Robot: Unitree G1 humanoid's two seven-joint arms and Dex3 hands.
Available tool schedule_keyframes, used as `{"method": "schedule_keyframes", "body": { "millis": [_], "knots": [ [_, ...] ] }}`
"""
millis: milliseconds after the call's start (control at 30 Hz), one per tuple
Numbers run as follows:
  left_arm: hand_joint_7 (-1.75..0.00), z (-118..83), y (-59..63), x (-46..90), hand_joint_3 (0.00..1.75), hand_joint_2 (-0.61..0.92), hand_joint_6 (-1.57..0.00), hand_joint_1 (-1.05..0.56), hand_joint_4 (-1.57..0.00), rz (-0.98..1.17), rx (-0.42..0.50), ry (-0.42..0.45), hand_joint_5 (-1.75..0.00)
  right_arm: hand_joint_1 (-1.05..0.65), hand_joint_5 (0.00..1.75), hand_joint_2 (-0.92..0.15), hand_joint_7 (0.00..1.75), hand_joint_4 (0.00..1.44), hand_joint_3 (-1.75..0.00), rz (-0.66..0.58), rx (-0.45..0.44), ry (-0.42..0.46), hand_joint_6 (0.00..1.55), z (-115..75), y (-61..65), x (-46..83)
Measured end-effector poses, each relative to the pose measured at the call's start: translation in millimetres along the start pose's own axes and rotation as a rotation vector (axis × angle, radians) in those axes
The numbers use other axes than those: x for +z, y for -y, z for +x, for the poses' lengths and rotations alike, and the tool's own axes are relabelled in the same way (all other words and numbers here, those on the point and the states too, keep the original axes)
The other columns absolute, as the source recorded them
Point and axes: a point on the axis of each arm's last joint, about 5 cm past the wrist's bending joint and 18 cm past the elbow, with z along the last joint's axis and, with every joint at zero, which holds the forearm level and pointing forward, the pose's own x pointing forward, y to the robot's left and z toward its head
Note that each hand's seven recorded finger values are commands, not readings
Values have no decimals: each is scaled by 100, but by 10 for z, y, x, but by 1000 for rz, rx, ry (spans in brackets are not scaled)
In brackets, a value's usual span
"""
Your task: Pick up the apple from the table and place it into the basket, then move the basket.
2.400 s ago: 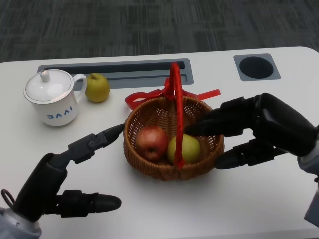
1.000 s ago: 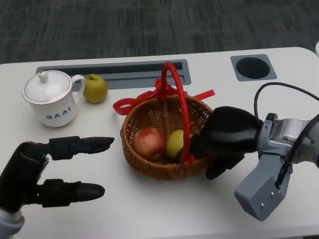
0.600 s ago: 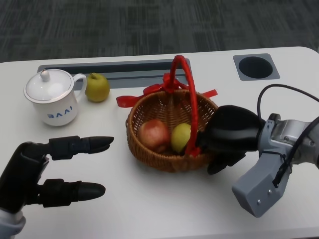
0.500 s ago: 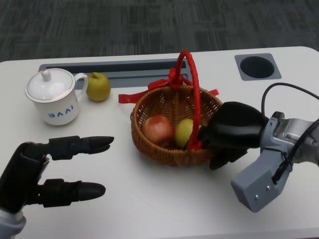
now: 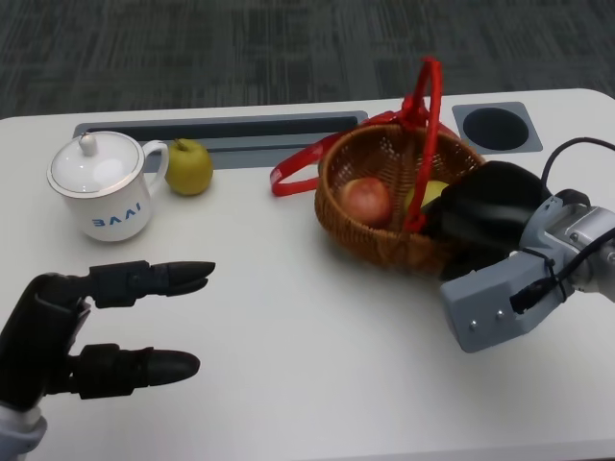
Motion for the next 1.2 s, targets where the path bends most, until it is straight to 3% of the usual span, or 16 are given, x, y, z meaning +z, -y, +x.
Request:
{"method": "schedule_keyframes", "body": {
  "millis": [67,200,367,533,567,700,767,1067,1200],
  "knots": [
    [-1,-4,-3,3,0,73,-91,-56,-102,4,2,5,-1,-31,12,-92,1,118,-14,-5,20,-51,92,13,26,-19],
    [0,-50,5,8,0,74,-91,-56,-102,4,5,-4,-1,-24,92,-92,1,88,-6,9,35,-147,100,46,49,-26],
    [-1,-156,26,27,0,73,-92,-58,-103,5,9,-26,-1,-27,79,-91,1,84,-1,24,68,-238,95,67,72,-39],
    [-1,-222,40,59,0,74,-92,-57,-102,9,23,-23,-1,-28,95,-92,4,76,-1,76,84,-322,105,70,97,-67],
    [0,-234,41,63,0,74,-92,-56,-102,8,26,-24,0,-28,90,-92,3,76,-1,86,86,-337,104,66,99,-76],
    [0,-271,43,94,0,74,-93,-56,-103,9,33,-20,-1,-30,29,-91,1,95,-1,141,73,-400,96,34,106,-133],
    [-1,-293,43,110,0,74,-93,-57,-103,12,34,-18,-1,-32,17,-92,1,97,-3,160,65,-427,95,11,109,-169],
    [-1,-431,21,180,0,72,-94,-52,-104,10,63,-30,-1,-44,6,-92,0,96,-18,172,75,-526,87,-81,98,-292],
    [-1,-445,8,185,0,72,-95,-52,-105,13,63,-30,-1,-73,1,-90,0,77,-7,219,67,-529,64,-89,96,-300]
  ]
}}
